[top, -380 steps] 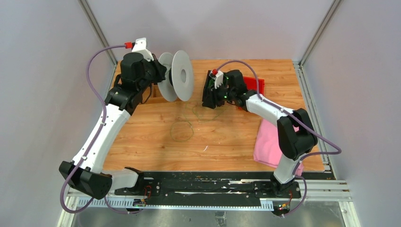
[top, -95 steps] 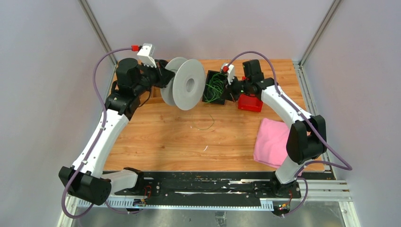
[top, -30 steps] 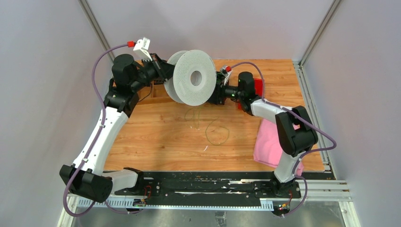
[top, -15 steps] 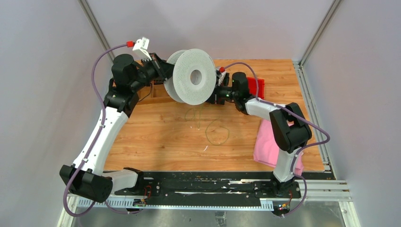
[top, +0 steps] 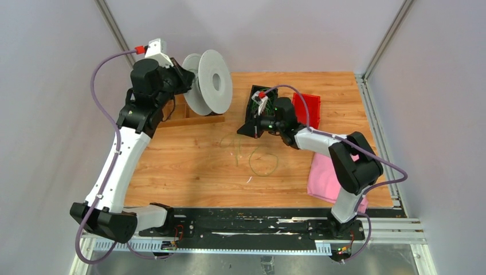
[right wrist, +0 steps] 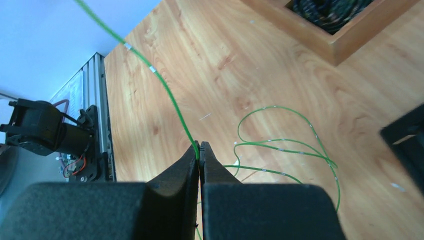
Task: Wrap the cables
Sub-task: Wrap the cable around the cable reel.
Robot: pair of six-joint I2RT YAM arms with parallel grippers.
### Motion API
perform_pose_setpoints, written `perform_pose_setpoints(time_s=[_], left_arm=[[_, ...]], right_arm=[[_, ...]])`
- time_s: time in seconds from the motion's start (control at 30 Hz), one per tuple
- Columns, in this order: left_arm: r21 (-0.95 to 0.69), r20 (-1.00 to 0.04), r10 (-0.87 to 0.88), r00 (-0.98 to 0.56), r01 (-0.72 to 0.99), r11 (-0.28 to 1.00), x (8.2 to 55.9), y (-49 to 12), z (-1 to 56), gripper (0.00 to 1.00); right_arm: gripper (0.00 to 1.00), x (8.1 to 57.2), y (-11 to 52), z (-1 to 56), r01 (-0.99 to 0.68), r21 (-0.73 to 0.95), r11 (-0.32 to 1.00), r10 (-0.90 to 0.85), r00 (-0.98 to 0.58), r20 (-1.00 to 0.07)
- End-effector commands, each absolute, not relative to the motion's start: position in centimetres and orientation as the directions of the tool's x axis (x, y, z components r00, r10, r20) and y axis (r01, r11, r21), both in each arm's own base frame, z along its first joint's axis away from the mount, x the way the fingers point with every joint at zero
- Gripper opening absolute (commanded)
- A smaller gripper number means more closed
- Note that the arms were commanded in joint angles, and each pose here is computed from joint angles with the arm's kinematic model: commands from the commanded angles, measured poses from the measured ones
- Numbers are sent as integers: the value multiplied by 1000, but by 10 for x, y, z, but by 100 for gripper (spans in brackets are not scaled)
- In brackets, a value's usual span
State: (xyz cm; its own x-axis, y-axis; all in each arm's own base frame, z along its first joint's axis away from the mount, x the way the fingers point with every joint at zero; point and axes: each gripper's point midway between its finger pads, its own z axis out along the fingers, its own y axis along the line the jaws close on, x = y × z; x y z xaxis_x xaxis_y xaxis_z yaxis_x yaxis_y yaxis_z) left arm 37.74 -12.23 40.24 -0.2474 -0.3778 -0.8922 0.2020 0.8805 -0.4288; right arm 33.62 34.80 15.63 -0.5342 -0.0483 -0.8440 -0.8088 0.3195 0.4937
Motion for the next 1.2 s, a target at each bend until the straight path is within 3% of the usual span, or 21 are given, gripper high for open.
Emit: perform_pose_setpoints(time_s=[0.0, 0.5, 0.8, 1.17], left_arm=[[-372, -922, -362, -135, 54, 927, 390, -92, 420, 0], [-178, -978, -196, -64, -219, 959, 415, -73, 415, 0], [-132, -986, -151, -77, -212, 968, 418, -81, 402, 0], [-80, -994, -88, -71, -108, 991, 410, -95, 388, 0]], right_arm=[[1, 311, 366, 163, -807, 497, 318, -54, -539, -840], [1, 244, 417, 185, -835, 541, 98, -196, -549, -813], [1, 226, 423, 227, -860, 510, 1, -304, -486, -819], [1, 233, 415, 297, -903, 427, 50, -324, -419, -848]])
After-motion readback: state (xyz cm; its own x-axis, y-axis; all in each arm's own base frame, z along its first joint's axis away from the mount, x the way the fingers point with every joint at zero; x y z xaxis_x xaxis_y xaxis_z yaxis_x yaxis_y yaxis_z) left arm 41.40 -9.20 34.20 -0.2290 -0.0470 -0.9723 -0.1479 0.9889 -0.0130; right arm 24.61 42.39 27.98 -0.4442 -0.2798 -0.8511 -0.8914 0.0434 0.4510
